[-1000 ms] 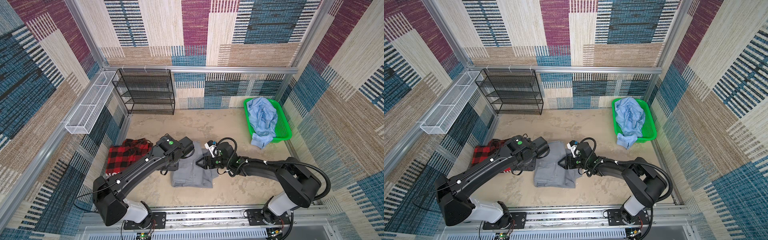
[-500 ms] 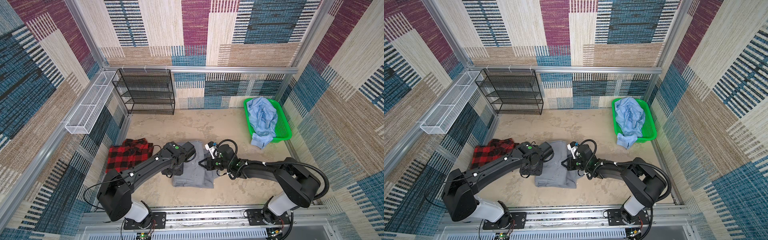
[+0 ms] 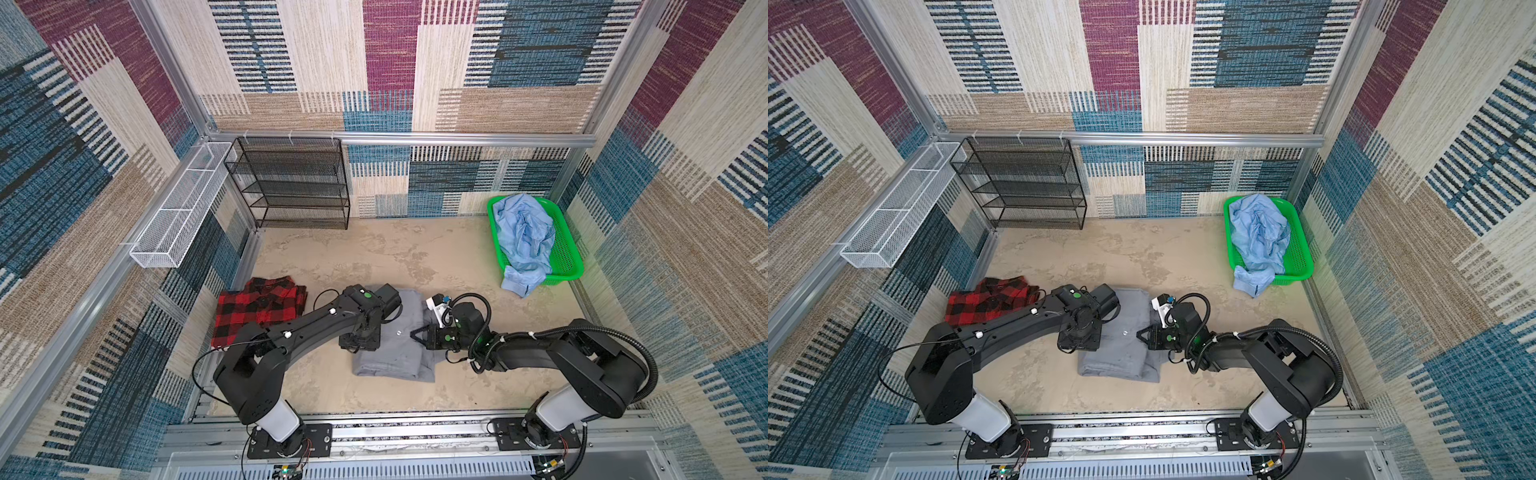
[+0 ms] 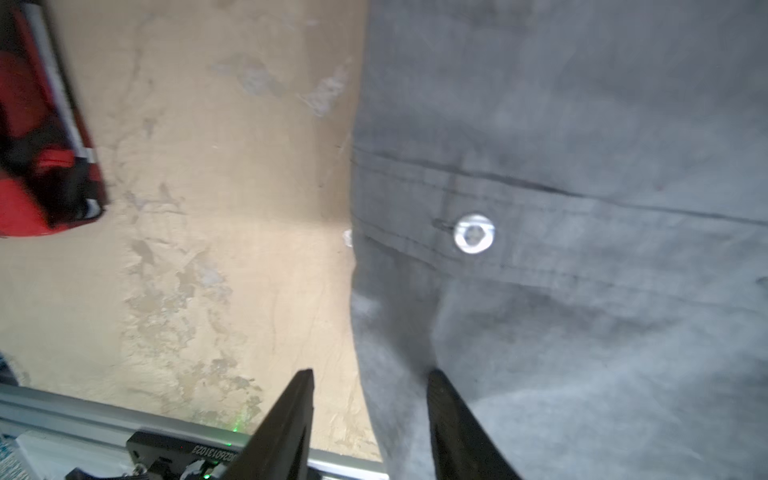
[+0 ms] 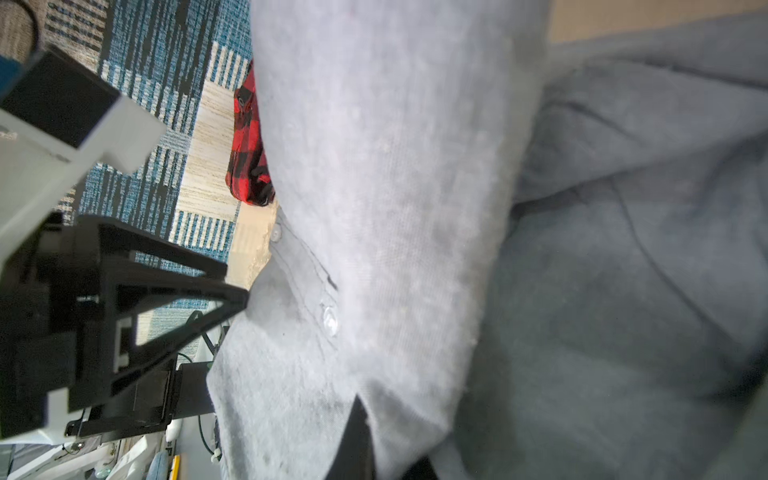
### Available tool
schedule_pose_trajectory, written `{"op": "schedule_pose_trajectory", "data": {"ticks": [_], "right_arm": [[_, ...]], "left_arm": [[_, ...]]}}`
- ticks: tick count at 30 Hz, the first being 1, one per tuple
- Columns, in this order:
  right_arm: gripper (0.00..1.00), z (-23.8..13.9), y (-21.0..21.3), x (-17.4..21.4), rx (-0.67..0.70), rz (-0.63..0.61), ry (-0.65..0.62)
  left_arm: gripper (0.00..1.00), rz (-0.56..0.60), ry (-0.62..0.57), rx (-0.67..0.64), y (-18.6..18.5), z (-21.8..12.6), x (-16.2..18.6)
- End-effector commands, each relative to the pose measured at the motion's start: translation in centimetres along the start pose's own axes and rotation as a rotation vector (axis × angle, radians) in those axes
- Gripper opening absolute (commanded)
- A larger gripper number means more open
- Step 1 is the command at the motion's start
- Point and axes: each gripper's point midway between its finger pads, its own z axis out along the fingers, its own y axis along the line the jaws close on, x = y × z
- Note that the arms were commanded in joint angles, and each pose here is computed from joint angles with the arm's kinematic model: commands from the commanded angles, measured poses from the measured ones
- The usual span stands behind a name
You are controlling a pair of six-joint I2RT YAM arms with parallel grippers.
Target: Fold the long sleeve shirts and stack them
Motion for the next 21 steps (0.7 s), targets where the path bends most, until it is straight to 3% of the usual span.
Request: {"op": "schedule_pose_trajectory", "data": {"ticks": [1, 10, 12, 15, 17, 21], "right_arm": [[0.00, 0.2, -0.1, -0.3, -0.017, 0.022, -0.007], [0.04, -0.2, -1.9, 0.1, 0.089, 0.058, 0.007], [0.15, -0.9, -1.4, -0.3, 0.097, 0.057, -0.012], [0.43, -2.5, 0.1, -1.7, 0.103, 0.030, -0.063], [0.54, -3.5, 0.7, -2.7, 0.128, 0.019, -0.096], [0.56, -4.7, 3.4, -4.7, 0.100, -0.019, -0.131]], "left_arm": [[0.48, -0.011, 0.022, 0.049, -1.8, 1.1, 0.5], [0.48, 0.065, 0.074, 0.001, -5.3, 4.1, 2.2], [0.48, 0.063, 0.062, 0.001, -5.2, 3.8, 2.1], [0.49, 0.052, 0.014, 0.016, -4.5, 2.2, 1.7], [0.50, 0.052, -0.012, 0.024, -4.0, 0.9, 1.4], [0.50, 0.052, -0.068, 0.032, -3.0, -2.1, 0.6]]}}
